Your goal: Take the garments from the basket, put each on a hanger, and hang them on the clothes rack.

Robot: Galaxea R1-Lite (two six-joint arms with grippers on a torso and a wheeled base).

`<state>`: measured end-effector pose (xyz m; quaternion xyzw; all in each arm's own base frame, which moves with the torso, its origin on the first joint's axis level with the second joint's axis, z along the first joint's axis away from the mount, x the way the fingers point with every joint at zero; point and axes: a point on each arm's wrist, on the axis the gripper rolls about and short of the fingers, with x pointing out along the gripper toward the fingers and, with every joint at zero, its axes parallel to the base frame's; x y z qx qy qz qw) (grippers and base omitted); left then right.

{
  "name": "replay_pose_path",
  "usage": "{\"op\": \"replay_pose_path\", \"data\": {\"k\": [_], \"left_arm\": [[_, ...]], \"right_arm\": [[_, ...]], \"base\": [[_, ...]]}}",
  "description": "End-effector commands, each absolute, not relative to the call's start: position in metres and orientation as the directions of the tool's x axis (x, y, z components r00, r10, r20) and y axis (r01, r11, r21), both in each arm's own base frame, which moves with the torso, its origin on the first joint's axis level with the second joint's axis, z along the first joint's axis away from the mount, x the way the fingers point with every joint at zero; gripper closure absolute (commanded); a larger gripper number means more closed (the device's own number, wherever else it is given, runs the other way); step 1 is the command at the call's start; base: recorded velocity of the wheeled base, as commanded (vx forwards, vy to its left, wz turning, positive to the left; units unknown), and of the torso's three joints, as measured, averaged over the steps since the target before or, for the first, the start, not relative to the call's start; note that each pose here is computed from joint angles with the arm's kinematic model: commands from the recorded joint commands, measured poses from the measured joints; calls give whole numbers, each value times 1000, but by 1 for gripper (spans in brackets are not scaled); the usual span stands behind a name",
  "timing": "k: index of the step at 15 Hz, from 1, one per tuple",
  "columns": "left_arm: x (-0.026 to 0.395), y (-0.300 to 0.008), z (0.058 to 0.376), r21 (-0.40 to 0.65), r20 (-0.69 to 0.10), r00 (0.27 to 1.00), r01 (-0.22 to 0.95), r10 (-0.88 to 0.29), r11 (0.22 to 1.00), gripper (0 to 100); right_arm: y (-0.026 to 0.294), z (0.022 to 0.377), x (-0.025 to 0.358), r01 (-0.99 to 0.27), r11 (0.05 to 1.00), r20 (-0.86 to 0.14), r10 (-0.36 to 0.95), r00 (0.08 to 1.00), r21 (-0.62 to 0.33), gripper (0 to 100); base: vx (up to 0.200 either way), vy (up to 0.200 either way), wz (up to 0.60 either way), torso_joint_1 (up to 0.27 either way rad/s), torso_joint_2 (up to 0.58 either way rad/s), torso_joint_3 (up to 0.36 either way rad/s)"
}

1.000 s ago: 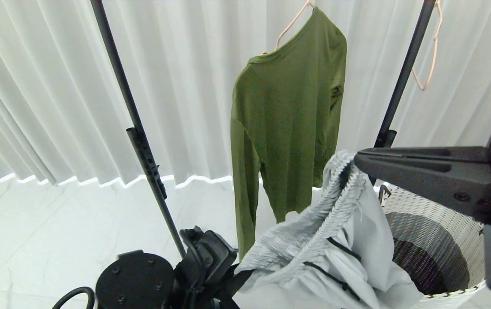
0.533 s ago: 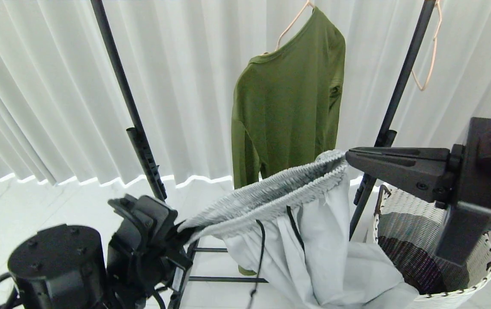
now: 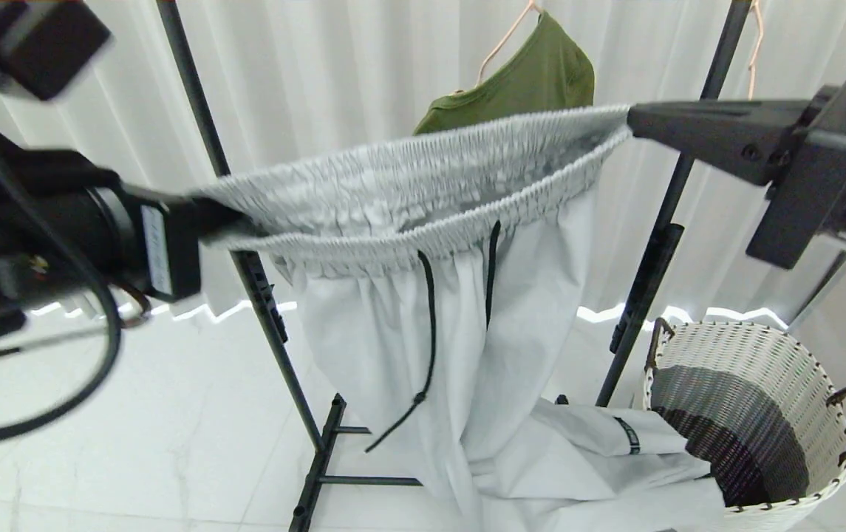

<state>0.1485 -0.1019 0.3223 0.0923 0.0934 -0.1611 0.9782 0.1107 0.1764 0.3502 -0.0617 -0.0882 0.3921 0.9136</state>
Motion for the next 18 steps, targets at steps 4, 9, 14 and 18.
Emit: {"op": "replay_pose_path", "data": {"k": [4, 9, 14, 18], "left_arm": [[90, -91, 408, 88, -146, 850, 520, -506, 849, 100], [90, -97, 379, 357, -294, 778, 628, -555, 692, 100], [116, -126, 393, 359, -120, 822, 558, -556, 748, 100], [134, -145, 400, 337, -20, 855, 494, -518, 802, 100]], "right_arm": [[165, 388, 108, -659, 712, 205, 701, 682, -243, 100], [138, 396, 92, -633, 703, 185, 703, 687, -323, 100], [116, 400, 80, -575, 746, 178, 649, 739, -336, 100], [75, 406, 51, -618, 695, 84, 686, 722, -367, 100]], "base": [[0, 0, 0, 0, 0, 0], [0, 0, 0, 0, 0, 0], [0, 0, 0, 0, 0, 0], [0, 0, 0, 0, 0, 0]]}}
